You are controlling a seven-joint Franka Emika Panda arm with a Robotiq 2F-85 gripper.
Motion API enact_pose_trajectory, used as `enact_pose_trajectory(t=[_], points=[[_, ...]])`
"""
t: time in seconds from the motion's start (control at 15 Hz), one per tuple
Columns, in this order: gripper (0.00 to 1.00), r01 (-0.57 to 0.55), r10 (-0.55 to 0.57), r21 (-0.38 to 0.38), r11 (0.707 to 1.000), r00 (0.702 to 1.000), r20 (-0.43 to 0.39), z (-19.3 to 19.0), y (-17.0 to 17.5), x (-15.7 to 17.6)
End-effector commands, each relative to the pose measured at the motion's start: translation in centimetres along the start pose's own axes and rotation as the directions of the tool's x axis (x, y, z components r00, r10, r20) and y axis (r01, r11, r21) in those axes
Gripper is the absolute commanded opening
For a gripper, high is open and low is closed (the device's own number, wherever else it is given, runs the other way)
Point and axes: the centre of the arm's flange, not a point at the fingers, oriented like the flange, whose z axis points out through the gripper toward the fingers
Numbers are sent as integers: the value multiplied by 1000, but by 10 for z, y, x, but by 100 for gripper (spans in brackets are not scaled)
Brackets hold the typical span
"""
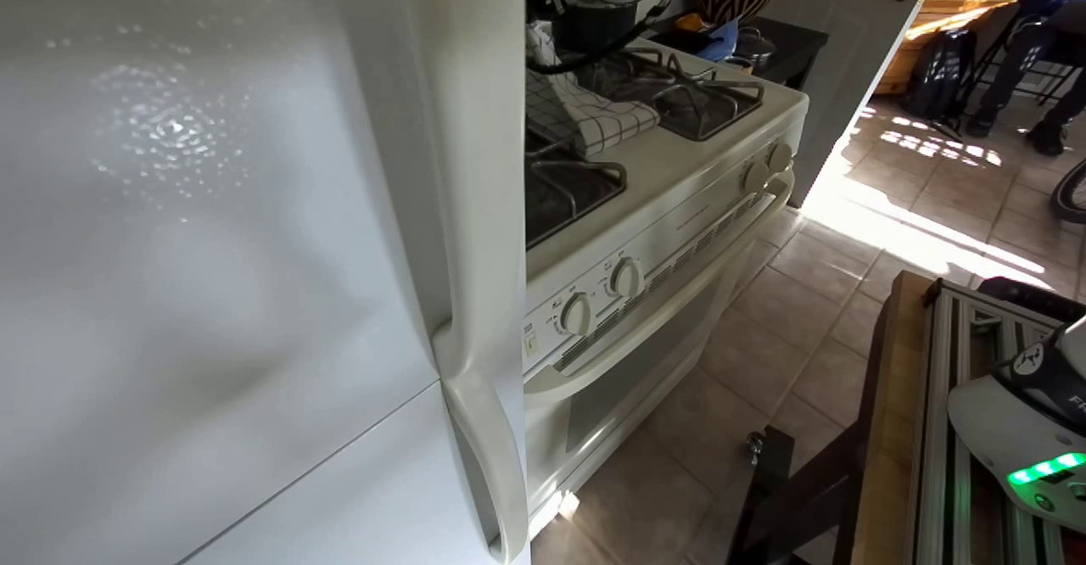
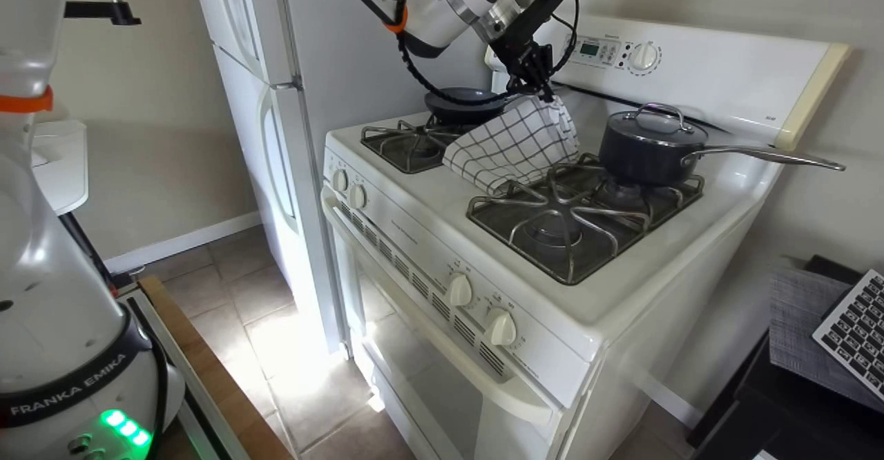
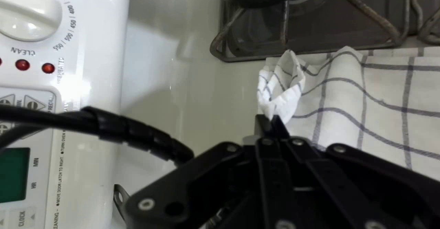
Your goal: Fold the tea towel on the stove
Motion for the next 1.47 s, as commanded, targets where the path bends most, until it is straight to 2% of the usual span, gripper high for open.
enact_pose_trajectory(t=[0.0, 0.13, 0.2, 0.33, 0.6, 0.73, 0.8, 0.93, 1.0, 1.27, 1.4], points=[[1, -12, 12, -13, 1000, 999, -34, 17, 7, 5], [4, -2, 1, -20, 1000, 998, -61, 22, 7, 6], [28, -9, 8, -23, 1000, 998, -70, 22, 7, 7], [31, -25, 21, -30, 999, 994, -109, 20, 8, 9], [60, -71, 60, -50, 996, 977, -205, 0, 13, 4], [75, -139, 122, -53, 989, 962, -245, -12, 15, -2], [84, -188, 174, -27, 982, 948, -268, -20, 14, -7], [97, -221, 224, 38, 974, 941, -255, -38, 12, -23], [100, -237, 245, 62, 969, 938, -243, -46, 10, -32], [100, -264, 292, 175, 948, 943, -157, -73, -4, -73], [100, -270, 306, 218, 938, 940, -153, -78, -16, -88]])
